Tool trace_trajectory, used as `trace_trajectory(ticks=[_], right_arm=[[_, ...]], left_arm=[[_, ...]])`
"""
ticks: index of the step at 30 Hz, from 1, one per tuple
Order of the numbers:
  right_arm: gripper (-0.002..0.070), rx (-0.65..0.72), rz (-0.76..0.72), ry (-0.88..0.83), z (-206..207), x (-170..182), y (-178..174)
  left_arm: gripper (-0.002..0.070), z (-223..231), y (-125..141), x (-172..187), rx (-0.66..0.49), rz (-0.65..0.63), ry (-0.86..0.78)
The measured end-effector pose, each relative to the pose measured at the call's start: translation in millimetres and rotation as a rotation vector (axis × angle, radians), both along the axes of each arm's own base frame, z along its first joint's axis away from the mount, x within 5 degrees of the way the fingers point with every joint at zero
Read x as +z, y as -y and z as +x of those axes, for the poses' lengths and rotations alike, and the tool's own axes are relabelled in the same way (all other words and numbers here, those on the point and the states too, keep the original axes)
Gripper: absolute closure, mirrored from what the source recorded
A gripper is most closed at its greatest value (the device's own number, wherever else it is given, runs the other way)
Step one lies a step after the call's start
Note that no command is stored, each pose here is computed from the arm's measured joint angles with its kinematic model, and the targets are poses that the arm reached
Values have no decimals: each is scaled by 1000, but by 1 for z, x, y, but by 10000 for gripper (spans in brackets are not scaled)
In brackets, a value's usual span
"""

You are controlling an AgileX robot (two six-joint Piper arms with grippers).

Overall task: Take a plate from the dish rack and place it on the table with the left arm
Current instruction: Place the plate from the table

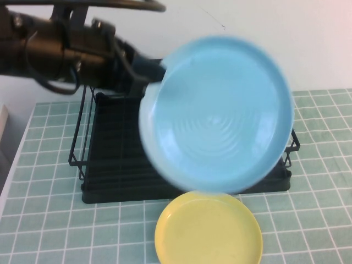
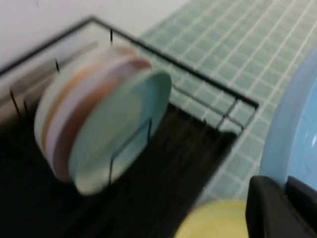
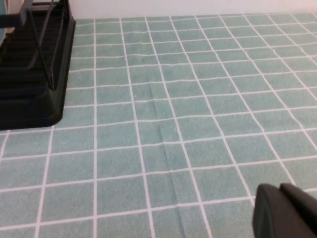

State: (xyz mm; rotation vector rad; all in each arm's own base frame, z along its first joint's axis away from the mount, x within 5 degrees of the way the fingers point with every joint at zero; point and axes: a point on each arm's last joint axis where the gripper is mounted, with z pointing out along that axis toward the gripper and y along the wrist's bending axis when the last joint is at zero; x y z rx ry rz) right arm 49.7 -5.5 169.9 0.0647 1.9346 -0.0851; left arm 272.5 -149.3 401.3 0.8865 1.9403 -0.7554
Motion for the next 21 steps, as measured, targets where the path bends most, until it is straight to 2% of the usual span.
trace_trajectory(ticks=[5,10,15,21], right_arm=[[678,0,0,0,0,0,0],[678,0,0,0,0,0,0],[678,0,0,0,0,0,0],[678,0,0,0,0,0,0]], left_arm=[[671,-16,-9,-17,28,139,-295],[671,-21,-12,-41,97,171,-533],[671,-24,-13,-77,169,174,-665],[671,-26,-14,-123,289,75,-738]])
